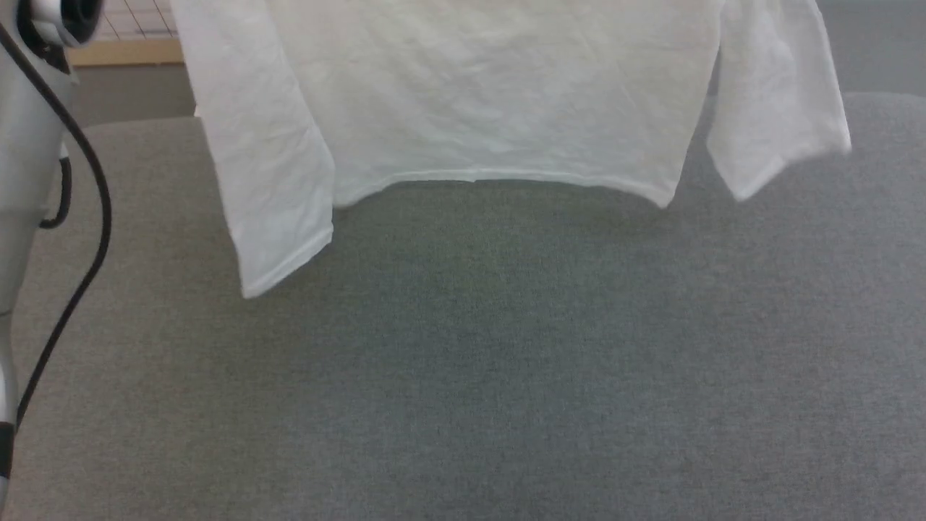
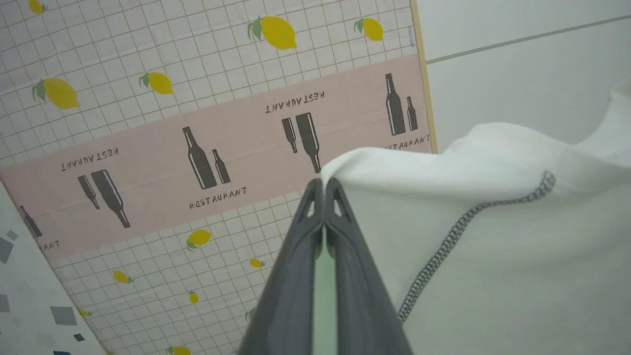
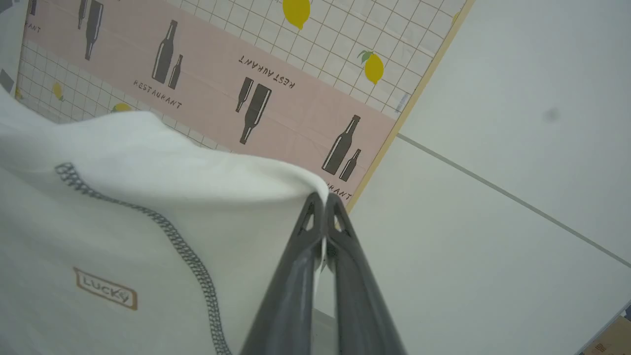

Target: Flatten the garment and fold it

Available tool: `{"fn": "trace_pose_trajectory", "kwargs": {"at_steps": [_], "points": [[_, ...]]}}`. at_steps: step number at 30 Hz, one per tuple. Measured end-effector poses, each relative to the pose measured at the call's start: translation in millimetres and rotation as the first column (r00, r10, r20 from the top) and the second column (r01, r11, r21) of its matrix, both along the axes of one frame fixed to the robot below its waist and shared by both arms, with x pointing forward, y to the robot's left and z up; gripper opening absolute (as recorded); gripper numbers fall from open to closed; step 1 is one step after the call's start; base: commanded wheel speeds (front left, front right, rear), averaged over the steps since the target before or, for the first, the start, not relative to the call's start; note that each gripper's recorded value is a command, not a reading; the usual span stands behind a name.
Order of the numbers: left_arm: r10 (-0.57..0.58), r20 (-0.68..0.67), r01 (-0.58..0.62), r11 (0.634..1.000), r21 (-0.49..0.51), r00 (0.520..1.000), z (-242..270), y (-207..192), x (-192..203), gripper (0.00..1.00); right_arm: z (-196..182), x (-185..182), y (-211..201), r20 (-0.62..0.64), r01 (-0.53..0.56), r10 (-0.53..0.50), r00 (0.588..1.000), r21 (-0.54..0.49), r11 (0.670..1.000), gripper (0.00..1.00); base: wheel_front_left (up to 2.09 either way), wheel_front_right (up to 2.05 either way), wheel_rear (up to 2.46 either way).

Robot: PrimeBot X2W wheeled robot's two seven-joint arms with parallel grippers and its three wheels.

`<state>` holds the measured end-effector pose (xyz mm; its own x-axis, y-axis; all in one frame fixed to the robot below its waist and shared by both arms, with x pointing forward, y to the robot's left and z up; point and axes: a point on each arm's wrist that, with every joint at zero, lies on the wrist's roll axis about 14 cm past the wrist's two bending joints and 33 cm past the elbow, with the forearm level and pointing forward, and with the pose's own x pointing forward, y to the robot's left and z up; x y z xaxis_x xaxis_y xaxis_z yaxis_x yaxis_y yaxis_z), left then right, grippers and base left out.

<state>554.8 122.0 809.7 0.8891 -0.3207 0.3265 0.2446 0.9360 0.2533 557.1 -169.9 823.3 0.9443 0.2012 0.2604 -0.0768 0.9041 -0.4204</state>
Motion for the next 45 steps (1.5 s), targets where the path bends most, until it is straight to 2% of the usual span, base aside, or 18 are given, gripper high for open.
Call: {"fn": "trace_pose_trajectory", "kwargs": {"at_steps": [10, 15, 25, 29, 35, 39, 45], "points": [[0.008, 0.034, -0.007, 1.0, -0.028, 0.999, -6, -8, 53, 0.0, -15, 56, -23, -0.011, 0.067, -0.067, 0.998, -0.035, 0.997, 0.0, 0.0, 0.0, 0.0], [0.045, 0.133, -0.037, 0.997, -0.062, 0.99, -10, -8, 84, 0.0, -36, 93, -29, 0.011, 0.103, -0.102, 0.995, -0.118, 0.988, 0.0, 0.0, 0.0, 0.0], [0.081, 0.188, -0.066, 0.994, -0.083, 0.979, -57, -2, 133, 0.0, -94, 148, -16, 0.02, 0.102, -0.1, 0.995, -0.302, 0.948, 0.0, 0.0, 0.0, 0.0], [0.104, 0.183, -0.094, 0.993, -0.064, 0.978, -80, 9, 146, 0.0, -114, 162, -14, 0.024, 0.089, -0.086, 0.996, -0.349, 0.933, 0.0, 0.0, 0.0, 0.0], [0.103, 0.115, -0.1, 0.994, -0.036, 0.988, -119, 18, 158, 0.0, -158, 175, -6, -0.03, 0.036, -0.05, 0.998, -0.357, 0.933, 0.0, 0.0, 0.0, 0.0], [0.054, 0.055, -0.053, 0.998, -0.017, 0.997, -144, 14, 155, 0.0, -182, 172, 0, -0.069, -0.007, -0.02, 0.997, -0.365, 0.931, 0.0, 0.0, 0.0, 0.0], [-0.032, -0.005, 0.032, 0.999, -0.02, 0.999, -161, 4, 134, 0.0, -189, 156, 3, -0.086, -0.055, 0.029, 0.996, -0.318, 0.947, 0.0, 0.0, 0.0, 0.0]]}}
